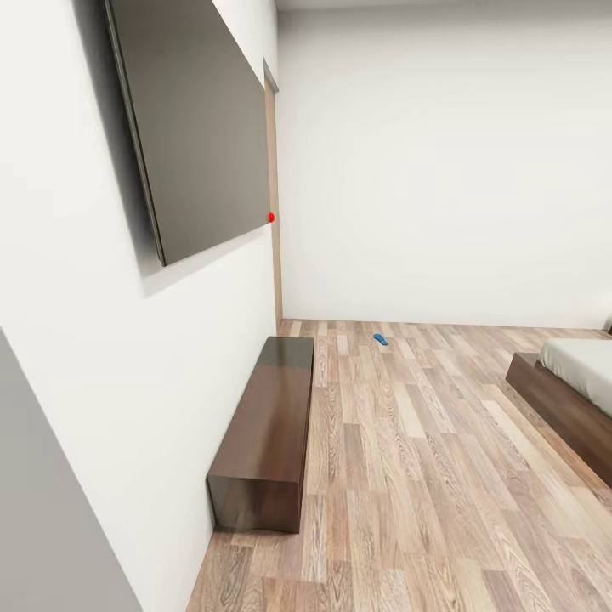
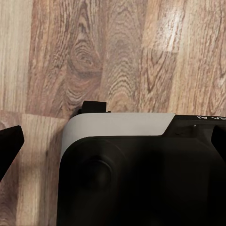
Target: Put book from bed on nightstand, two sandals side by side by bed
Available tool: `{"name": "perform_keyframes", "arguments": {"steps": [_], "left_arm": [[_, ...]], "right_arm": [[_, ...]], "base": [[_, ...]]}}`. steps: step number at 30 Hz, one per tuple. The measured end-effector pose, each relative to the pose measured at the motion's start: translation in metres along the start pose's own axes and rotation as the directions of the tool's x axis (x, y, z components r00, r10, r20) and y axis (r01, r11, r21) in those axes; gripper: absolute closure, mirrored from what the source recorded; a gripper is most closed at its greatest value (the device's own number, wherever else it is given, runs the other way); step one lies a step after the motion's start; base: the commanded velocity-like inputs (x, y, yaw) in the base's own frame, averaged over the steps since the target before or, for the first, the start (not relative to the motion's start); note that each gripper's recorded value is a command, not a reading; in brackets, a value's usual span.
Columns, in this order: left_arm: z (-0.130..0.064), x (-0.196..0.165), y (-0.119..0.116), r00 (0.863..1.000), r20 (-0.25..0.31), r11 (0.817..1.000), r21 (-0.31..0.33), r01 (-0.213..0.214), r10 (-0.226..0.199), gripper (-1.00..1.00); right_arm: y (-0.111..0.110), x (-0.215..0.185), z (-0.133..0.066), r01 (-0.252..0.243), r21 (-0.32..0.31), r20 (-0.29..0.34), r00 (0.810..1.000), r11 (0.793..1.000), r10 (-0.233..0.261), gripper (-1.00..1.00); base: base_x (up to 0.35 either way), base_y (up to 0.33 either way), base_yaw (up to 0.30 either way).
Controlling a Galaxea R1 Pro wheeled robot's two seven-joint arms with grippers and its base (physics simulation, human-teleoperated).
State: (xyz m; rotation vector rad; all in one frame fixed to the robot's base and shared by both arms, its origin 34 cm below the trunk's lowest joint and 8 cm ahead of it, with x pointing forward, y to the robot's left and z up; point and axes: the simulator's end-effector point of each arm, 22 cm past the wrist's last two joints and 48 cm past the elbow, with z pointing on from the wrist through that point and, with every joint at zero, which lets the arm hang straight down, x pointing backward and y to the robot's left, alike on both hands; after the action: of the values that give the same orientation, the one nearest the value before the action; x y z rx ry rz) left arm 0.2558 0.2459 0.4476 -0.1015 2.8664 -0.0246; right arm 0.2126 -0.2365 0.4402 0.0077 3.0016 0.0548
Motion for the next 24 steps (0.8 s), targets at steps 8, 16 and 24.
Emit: {"name": "perform_keyframes", "arguments": {"steps": [8,16,24], "left_arm": [[0.0,0.0,0.0,1.0,0.0,1.0,0.0,0.0,0.0,-1.0],[0.0,0.0,0.0,1.0,0.0,1.0,0.0,0.0,0.0,-1.0],[0.0,0.0,0.0,1.0,0.0,1.0,0.0,0.0,0.0,-1.0]], "right_arm": [[0.0,0.0,0.0,0.0,0.0,0.0,1.0,1.0,0.0,-1.0],[0.0,0.0,0.0,0.0,0.0,0.0,1.0,1.0,0.0,-1.0],[0.0,0.0,0.0,0.0,0.0,0.0,1.0,1.0,0.0,-1.0]], "base": [[0.0,0.0,0.0],[0.0,0.0,0.0],[0.0,0.0,0.0]]}}
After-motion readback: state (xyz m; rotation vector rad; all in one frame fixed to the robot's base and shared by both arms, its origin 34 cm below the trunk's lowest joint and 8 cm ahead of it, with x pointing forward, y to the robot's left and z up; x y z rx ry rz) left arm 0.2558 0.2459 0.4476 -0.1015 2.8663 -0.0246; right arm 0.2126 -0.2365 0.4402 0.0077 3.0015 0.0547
